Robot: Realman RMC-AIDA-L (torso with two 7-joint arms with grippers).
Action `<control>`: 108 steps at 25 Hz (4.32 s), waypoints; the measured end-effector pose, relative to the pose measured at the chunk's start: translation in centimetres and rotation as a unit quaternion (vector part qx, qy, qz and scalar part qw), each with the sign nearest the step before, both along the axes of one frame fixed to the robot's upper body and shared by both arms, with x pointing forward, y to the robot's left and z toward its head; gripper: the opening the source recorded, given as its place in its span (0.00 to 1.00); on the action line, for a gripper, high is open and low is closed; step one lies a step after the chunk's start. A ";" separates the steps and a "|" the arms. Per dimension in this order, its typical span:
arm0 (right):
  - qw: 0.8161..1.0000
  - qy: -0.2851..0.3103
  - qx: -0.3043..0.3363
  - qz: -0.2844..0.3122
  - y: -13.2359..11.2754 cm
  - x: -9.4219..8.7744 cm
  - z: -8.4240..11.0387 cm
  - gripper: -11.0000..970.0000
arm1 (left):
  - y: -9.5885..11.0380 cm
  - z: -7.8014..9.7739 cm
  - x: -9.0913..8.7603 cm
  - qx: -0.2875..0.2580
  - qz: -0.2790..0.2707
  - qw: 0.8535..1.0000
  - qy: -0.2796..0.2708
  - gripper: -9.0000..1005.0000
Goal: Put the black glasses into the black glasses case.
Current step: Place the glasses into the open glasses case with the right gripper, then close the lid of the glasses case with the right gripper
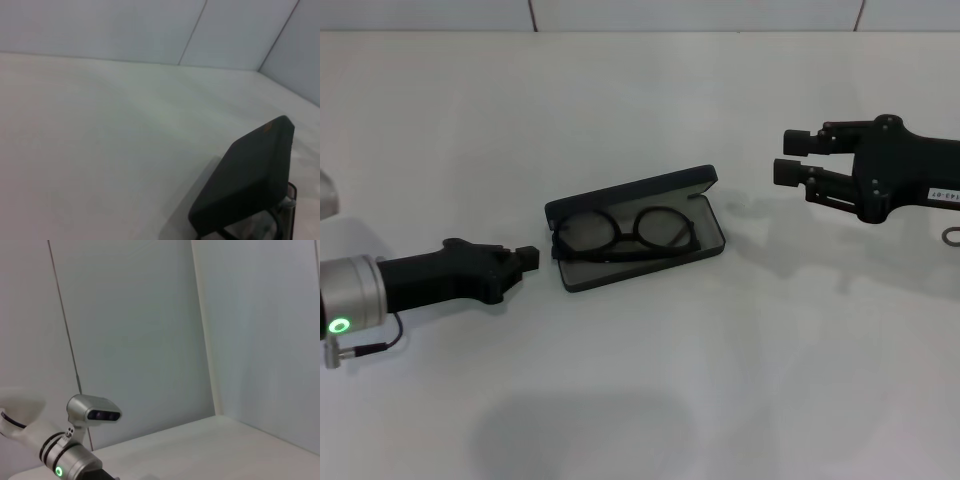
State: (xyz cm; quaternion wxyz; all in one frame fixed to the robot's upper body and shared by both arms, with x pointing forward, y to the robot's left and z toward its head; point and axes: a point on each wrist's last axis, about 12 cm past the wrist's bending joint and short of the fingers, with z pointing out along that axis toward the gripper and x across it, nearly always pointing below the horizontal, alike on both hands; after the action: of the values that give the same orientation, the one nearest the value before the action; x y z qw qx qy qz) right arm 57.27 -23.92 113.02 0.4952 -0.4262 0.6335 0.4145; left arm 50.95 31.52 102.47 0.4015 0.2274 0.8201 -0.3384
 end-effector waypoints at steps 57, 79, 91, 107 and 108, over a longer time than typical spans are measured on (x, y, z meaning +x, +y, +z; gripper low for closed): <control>0.989 0.022 -0.144 -0.037 15.8 7.3 0.9 0.27 | 0.3 3.9 -3.7 -0.190 -0.068 0.977 -0.066 0.47; 0.978 0.034 -0.203 -0.045 18.3 5.8 -1.4 0.02 | -0.4 3.7 -3.3 -0.189 -0.065 0.977 -0.067 0.43; 0.978 0.051 -0.199 -0.032 17.7 4.9 -2.2 0.02 | -0.6 3.8 -3.0 -0.188 -0.066 0.977 -0.070 0.43; 0.979 0.052 -0.195 -0.039 16.3 3.7 -3.8 0.02 | -0.9 4.0 -2.1 -0.182 -0.064 0.978 -0.077 0.43; 0.979 0.050 -0.195 -0.039 16.2 3.7 -3.9 0.02 | -0.9 4.1 -2.1 -0.182 -0.064 0.978 -0.077 0.43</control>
State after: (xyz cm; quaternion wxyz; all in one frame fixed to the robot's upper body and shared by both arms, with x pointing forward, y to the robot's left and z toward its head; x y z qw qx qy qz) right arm 60.94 -7.68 109.11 0.3861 -0.4682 0.7422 0.2843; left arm 48.84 30.65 106.53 0.4754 0.2282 0.6952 -0.4885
